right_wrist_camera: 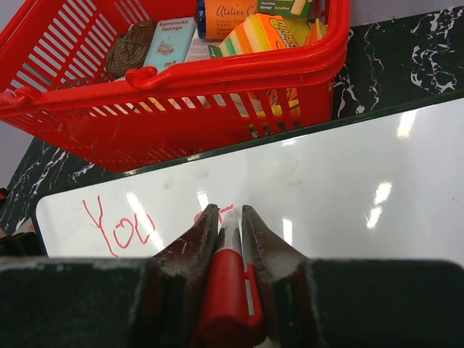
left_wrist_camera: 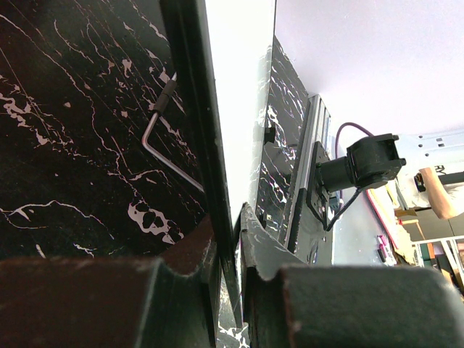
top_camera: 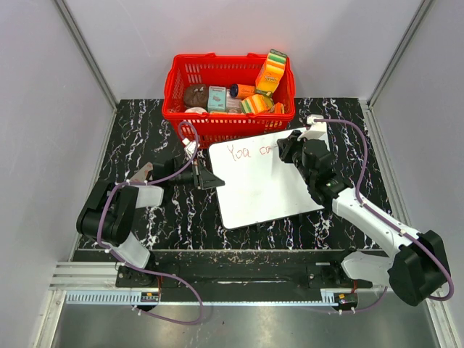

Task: Write a sentence on the whiteboard

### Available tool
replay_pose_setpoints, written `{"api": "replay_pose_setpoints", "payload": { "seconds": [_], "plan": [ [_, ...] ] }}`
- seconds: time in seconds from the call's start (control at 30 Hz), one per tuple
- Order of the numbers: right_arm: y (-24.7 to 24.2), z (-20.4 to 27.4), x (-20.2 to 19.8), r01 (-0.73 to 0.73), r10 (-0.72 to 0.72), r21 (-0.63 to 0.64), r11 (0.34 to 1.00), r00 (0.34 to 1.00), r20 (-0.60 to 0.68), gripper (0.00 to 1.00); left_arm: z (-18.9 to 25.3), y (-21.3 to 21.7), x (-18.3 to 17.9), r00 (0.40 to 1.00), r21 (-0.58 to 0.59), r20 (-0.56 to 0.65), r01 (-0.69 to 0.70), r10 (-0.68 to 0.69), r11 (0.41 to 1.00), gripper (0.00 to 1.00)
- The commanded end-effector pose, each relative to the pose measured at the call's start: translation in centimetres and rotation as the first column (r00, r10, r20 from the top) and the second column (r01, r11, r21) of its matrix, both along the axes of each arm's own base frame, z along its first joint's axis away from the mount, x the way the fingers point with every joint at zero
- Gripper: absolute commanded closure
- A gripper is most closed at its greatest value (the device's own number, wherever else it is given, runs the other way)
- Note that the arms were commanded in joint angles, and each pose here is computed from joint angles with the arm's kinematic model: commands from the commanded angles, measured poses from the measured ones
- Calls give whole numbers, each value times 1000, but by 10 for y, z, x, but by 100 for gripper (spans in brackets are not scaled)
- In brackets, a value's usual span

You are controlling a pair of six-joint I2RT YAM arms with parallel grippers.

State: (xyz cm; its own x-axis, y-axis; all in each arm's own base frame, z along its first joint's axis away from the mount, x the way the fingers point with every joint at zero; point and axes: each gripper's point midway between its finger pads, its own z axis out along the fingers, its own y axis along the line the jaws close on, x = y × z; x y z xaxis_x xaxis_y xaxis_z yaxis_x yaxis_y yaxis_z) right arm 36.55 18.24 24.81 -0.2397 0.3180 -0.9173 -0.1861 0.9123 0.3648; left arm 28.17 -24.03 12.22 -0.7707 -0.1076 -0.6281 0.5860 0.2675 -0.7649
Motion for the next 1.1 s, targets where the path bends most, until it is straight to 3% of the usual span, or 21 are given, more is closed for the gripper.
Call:
{"api": "replay_pose_setpoints", "payload": {
  "seconds": [0.0,0.7,1.07],
  "plan": [
    [-5,16,2,10,-10,7,1000,999,40,100,4,-6,6,991,15,132,27,-28,1000,100],
    [-12,-12,-11,11,-11,-17,1000,1000,-21,100,4,-6,6,991,15,131,26,-28,1000,100],
    [-16,25,-10,30,-33,39,999,997,73,100,3,-6,5,991,16,131,27,-28,1000,100]
  ]
}}
